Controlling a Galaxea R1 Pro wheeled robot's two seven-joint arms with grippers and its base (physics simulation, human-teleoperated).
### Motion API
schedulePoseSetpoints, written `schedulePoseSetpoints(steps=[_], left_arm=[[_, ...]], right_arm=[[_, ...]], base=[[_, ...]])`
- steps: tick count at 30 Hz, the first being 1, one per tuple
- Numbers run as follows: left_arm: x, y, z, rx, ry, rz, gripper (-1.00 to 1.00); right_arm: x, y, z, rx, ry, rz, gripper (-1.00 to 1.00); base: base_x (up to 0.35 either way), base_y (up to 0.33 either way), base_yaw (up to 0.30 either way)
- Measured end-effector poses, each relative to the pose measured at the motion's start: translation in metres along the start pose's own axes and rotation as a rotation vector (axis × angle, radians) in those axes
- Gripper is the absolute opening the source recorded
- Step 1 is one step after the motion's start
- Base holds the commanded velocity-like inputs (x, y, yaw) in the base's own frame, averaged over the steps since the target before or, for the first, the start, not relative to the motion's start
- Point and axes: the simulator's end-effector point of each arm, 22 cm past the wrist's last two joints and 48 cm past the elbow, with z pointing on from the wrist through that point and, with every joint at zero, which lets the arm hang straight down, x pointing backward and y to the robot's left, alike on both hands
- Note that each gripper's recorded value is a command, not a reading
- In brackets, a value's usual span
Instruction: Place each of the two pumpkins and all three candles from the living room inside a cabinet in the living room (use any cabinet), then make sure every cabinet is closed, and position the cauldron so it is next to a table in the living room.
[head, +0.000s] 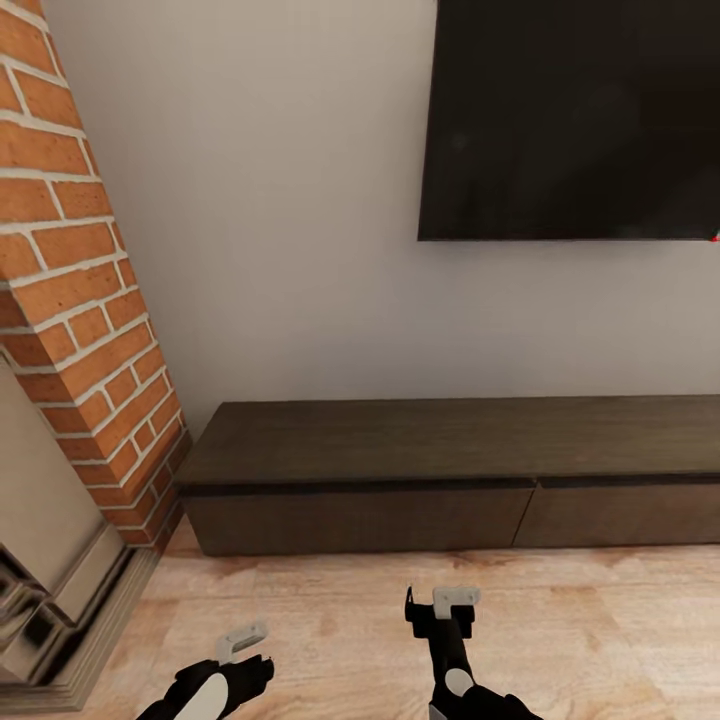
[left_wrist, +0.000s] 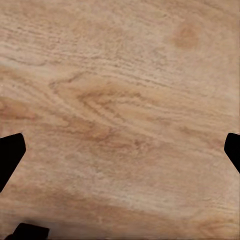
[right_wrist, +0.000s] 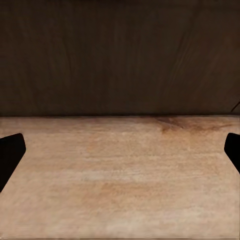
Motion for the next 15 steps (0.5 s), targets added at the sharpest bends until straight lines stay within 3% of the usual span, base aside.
schedulePoseSetpoints(steps=[6,15], left_arm=[[-0.001,0.003,-0.003,-0.027,-0.008,-0.026,1.0],[-0.007,-0.004,-0.018,-0.03,-0.008,-0.033,1.0]], right_arm=[[-0.011,0.002,-0.005,-0.004,0.009,-0.003,1.0],[-0.03,-0.002,-0.01,-0.002,0.006,-0.004,1.0]], base=[[0.0,0.0,0.0],[0.0,0.0,0.0]])
